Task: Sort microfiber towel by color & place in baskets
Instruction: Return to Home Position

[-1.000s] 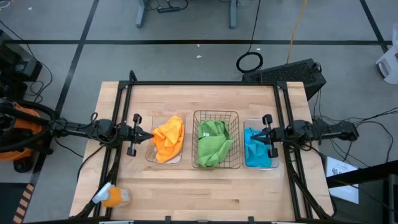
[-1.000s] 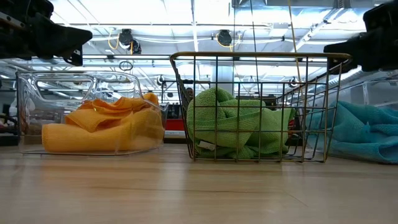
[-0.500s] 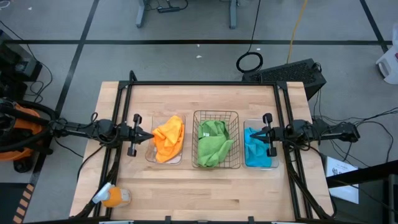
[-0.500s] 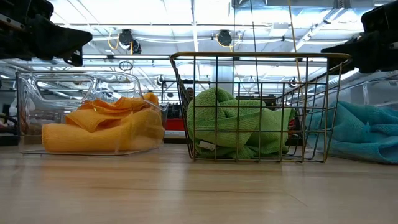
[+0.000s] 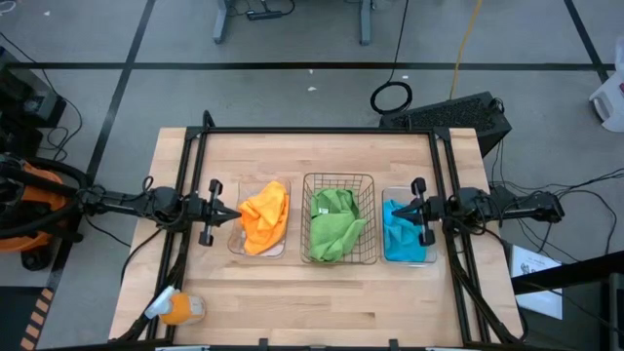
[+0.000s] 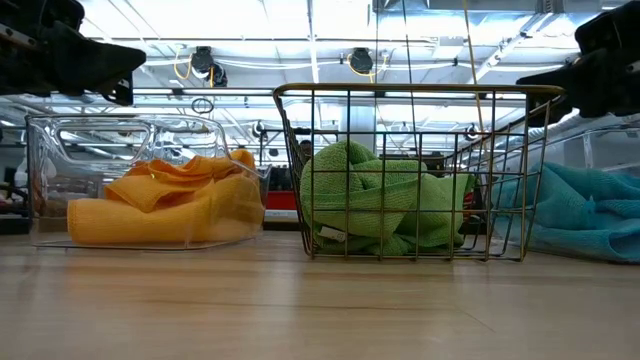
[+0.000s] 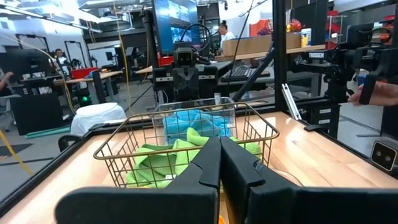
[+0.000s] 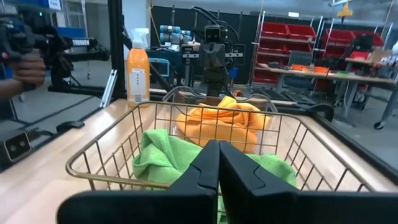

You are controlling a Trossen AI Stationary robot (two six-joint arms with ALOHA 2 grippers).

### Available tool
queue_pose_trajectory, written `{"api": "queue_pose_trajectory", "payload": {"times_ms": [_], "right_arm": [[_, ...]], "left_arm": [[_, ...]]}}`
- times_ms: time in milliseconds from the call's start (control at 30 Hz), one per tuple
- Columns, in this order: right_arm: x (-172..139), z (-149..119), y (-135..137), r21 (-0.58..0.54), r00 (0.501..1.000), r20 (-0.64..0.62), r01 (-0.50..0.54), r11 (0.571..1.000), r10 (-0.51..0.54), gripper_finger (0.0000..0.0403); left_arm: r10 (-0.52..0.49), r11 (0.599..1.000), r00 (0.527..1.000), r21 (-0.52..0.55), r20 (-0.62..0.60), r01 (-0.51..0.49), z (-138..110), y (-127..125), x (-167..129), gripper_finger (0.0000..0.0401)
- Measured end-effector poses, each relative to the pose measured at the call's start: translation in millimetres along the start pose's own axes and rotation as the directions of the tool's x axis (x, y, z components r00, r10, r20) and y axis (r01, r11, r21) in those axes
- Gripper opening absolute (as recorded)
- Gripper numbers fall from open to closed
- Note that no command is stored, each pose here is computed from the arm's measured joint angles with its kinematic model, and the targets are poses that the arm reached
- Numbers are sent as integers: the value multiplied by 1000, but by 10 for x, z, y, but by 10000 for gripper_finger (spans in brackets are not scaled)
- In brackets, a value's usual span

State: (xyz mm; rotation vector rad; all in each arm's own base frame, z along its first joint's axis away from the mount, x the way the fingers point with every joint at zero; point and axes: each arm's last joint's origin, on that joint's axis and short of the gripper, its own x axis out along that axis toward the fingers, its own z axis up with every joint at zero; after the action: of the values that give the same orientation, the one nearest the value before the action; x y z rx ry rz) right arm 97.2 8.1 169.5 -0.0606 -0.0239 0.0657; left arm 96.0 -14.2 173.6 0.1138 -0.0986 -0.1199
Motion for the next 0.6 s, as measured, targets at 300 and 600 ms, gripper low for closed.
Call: {"api": "queue_pose_trajectory", "payload": {"times_ms": [300, 600], "right_arm": [[0, 0, 0, 35, 1000, 0, 0, 999, 0, 0], [0, -1, 0, 35, 1000, -1, 1, 999, -1, 0]], "left_arm": [[51, 999, 998, -5, -45, -51, -45, 51, -1, 6], [34, 996, 998, -81, -62, -39, -67, 77, -3, 6]]}}
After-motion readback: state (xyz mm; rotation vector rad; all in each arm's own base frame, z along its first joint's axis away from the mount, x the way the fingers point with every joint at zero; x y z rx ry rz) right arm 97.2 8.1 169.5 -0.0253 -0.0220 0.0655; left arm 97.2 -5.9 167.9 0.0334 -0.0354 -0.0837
